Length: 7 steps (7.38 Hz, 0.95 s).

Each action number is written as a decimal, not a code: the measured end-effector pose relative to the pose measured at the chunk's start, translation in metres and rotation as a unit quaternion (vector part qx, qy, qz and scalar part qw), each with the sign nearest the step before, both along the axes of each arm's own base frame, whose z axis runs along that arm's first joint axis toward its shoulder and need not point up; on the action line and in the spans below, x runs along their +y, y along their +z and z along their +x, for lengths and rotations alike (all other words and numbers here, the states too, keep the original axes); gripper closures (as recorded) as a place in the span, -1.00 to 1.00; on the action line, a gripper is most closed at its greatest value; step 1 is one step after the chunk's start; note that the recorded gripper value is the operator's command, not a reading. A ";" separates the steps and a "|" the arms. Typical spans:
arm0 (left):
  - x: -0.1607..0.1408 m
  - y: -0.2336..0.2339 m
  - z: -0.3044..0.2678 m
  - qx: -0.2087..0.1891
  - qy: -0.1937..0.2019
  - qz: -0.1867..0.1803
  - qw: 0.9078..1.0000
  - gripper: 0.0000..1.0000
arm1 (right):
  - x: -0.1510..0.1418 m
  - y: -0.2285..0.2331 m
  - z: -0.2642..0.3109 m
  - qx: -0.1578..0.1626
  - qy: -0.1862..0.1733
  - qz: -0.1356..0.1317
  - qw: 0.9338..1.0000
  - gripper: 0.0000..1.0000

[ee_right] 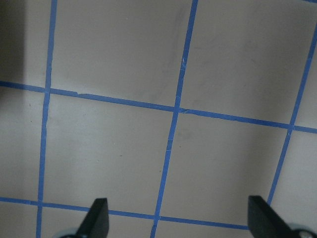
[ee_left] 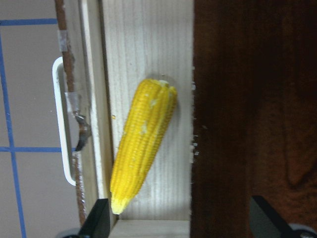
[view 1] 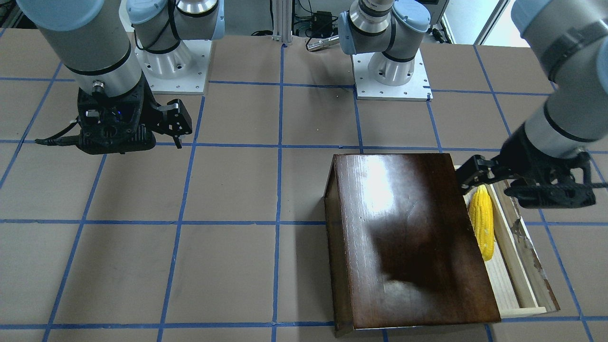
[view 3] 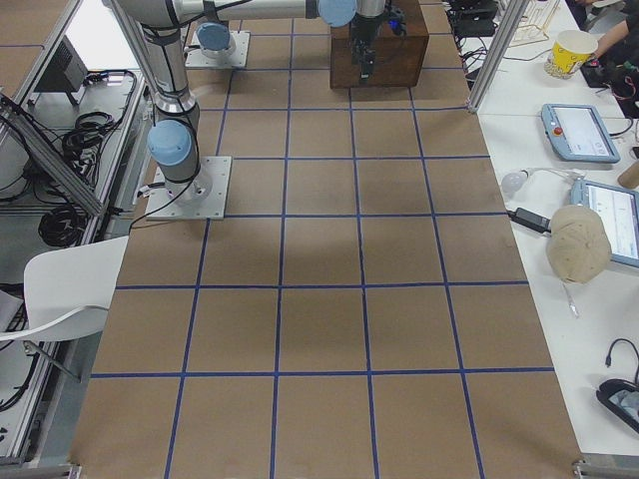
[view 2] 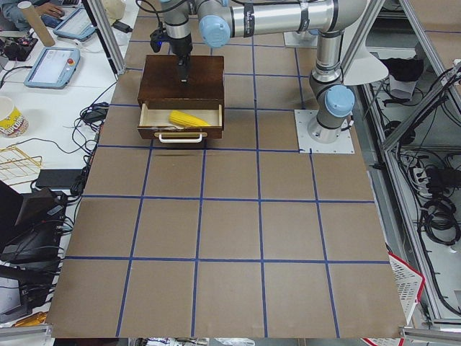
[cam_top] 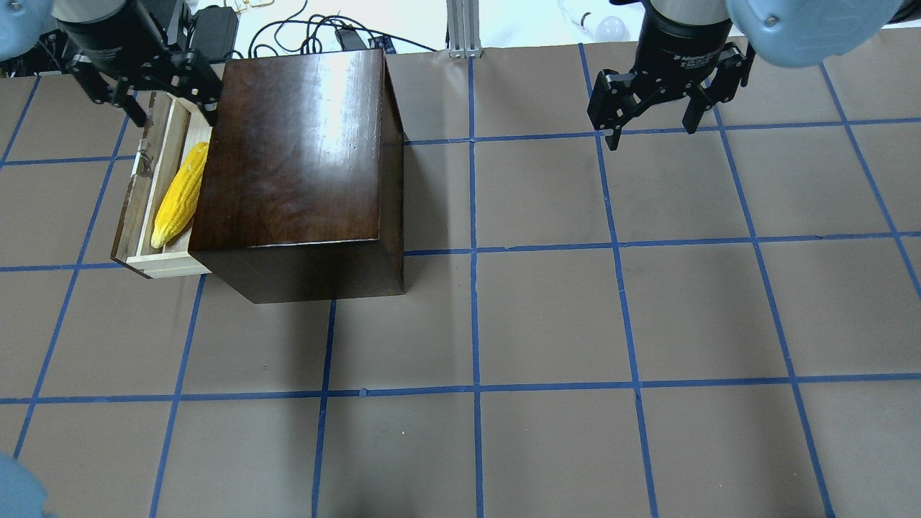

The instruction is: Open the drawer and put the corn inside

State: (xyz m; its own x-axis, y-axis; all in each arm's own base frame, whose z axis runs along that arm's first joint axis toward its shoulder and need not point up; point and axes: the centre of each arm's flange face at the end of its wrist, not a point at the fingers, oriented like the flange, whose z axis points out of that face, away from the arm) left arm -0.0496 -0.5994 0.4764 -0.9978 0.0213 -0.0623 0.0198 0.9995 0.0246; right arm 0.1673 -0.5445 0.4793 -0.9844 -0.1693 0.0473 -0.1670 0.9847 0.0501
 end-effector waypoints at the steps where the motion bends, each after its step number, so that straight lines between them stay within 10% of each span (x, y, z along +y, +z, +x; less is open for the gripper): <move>1: 0.022 0.016 -0.025 0.002 -0.011 0.001 1.000 -1.00 | 0.000 0.000 0.000 0.000 0.000 0.000 1.000 -1.00; 7: 0.088 0.023 -0.054 0.017 -0.005 -0.002 1.000 -1.00 | 0.000 0.000 0.000 0.000 0.000 0.000 1.000 -1.00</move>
